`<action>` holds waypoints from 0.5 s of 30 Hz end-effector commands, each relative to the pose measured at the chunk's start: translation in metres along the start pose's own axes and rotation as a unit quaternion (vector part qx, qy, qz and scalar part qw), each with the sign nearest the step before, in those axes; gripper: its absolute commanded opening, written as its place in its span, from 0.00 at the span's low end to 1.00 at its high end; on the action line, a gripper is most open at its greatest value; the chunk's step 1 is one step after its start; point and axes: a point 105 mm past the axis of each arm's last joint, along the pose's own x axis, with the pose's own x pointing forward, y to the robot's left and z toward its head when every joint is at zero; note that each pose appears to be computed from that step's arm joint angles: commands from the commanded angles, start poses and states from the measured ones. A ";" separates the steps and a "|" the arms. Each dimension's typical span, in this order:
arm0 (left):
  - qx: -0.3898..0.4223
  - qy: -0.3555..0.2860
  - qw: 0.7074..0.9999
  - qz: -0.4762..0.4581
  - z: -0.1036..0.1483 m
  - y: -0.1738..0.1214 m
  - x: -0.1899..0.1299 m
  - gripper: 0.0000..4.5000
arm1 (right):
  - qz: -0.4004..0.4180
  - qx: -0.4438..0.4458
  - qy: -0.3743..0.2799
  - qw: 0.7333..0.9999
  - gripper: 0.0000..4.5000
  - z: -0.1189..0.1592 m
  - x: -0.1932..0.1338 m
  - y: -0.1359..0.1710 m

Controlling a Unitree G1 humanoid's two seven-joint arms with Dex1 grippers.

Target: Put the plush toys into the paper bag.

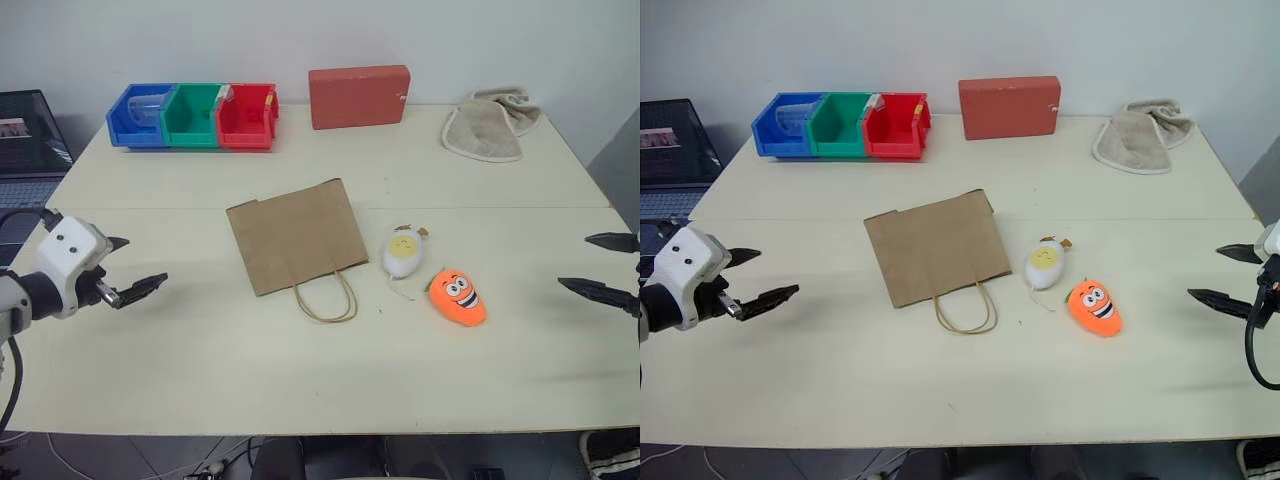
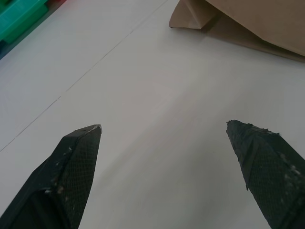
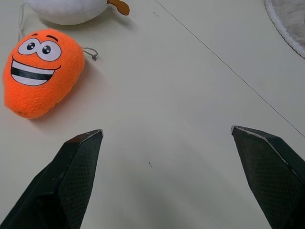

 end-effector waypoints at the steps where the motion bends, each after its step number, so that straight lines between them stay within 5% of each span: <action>1: 0.006 -0.022 1.000 0.004 0.010 0.003 -0.004 1.00 | -0.011 -0.020 -0.021 1.000 1.00 0.014 -0.004 -0.002; 15: -0.003 -0.057 0.998 0.027 0.015 0.009 -0.007 1.00 | -0.020 -0.020 -0.026 0.999 1.00 0.014 -0.002 -0.003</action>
